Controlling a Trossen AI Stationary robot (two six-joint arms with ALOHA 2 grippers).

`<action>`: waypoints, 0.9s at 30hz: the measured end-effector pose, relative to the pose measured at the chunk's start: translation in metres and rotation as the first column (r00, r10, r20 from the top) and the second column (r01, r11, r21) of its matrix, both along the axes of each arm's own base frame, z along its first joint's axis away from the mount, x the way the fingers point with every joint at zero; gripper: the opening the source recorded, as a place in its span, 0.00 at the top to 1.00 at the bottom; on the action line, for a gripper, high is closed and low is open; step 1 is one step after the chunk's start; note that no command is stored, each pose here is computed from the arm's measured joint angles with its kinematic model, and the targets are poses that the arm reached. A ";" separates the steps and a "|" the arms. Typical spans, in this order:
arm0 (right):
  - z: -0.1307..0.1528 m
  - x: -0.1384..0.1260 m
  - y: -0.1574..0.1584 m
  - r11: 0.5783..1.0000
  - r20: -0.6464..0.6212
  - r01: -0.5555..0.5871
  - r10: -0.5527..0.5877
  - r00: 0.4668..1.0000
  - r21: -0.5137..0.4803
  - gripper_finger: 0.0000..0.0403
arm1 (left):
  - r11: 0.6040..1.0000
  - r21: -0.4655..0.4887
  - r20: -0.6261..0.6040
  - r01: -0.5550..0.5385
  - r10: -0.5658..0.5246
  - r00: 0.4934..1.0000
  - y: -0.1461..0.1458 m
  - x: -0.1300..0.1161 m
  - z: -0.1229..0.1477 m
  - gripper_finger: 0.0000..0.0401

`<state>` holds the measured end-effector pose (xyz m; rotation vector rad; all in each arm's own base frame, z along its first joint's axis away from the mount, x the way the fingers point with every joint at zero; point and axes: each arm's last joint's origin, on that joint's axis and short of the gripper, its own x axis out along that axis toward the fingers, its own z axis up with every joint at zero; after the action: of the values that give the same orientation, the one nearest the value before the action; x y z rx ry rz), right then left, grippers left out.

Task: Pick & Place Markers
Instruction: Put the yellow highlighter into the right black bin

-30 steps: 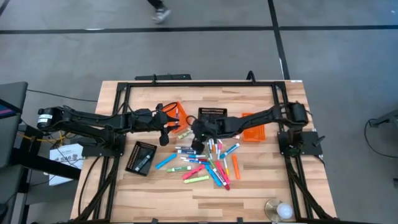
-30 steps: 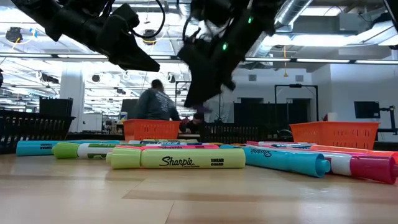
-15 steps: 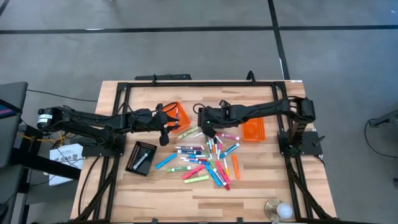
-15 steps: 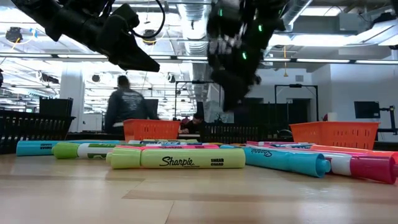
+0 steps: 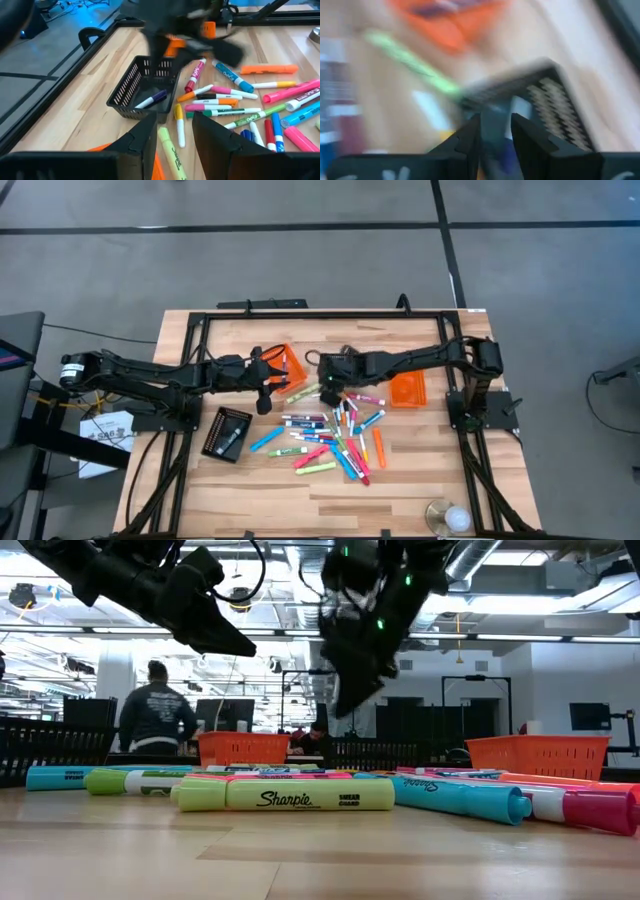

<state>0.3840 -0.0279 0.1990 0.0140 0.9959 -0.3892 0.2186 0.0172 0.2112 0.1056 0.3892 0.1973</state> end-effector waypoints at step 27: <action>-0.050 0.020 0.002 0.991 -0.108 -0.119 0.126 0.986 0.067 0.60 | 1.000 -0.018 -0.009 -0.004 0.003 1.000 0.000 0.003 -0.006 0.70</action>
<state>0.4035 -0.0256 0.1489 -0.0147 1.1132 -0.2495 0.2217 0.0173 0.2056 0.0879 0.4002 0.1967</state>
